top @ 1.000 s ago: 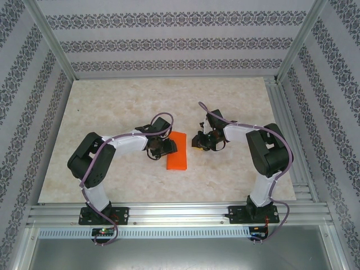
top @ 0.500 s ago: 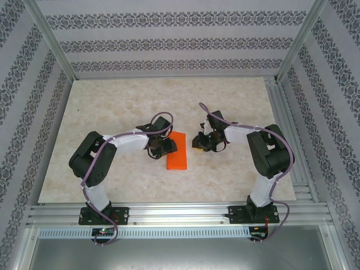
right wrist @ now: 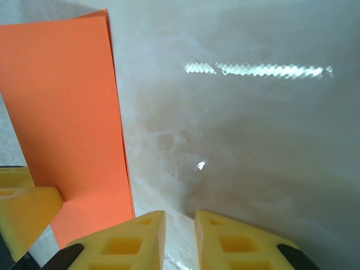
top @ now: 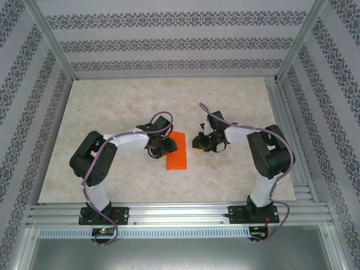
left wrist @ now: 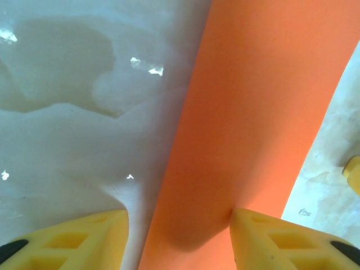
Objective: Fold a paper plane with a square sheet of paper (fold left side to right side)
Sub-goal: First fold in half a square sheet of paper at the center of the table.
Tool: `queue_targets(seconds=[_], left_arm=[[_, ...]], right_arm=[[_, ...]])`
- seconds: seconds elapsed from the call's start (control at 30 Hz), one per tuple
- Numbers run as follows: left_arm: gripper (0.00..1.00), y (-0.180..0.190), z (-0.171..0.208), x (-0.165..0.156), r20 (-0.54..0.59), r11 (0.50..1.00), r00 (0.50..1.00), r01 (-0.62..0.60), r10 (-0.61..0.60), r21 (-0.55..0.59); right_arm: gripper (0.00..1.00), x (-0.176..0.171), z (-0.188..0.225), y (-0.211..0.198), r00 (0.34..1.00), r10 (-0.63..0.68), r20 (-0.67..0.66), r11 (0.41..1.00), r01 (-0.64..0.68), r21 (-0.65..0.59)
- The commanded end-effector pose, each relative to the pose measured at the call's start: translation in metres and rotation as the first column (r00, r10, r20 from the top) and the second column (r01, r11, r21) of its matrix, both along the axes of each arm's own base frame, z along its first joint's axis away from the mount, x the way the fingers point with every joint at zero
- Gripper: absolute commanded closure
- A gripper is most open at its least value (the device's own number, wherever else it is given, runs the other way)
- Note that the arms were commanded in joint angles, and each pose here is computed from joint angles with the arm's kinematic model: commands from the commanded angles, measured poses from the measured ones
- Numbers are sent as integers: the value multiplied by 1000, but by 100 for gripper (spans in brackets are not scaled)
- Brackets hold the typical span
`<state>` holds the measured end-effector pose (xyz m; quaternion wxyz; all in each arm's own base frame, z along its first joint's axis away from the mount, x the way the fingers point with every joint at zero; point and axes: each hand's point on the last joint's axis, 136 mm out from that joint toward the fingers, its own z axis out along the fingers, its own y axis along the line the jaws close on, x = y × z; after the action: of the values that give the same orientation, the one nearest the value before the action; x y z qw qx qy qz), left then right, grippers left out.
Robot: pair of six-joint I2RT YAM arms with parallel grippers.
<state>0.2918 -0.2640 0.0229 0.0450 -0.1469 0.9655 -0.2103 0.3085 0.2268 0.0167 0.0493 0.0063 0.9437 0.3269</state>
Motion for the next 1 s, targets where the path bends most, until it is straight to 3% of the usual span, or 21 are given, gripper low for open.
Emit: queue_targets(seconds=[0.0,0.37,0.97], left_arm=[[45,-17,-13,13,20,998,1000,-9,10,-63],[47,-14,-3,13,24,997,999,-19,21,-73],[45,2,20,13,34,999,998,-48,48,8]], right_arm=[[78,-10,0,1,1000,15,-9,1000,-15,-12],[78,-11,-2,2,1000,15,-12,1000,-15,-13],[79,-13,-3,6,1000,20,-7,1000,-20,1]])
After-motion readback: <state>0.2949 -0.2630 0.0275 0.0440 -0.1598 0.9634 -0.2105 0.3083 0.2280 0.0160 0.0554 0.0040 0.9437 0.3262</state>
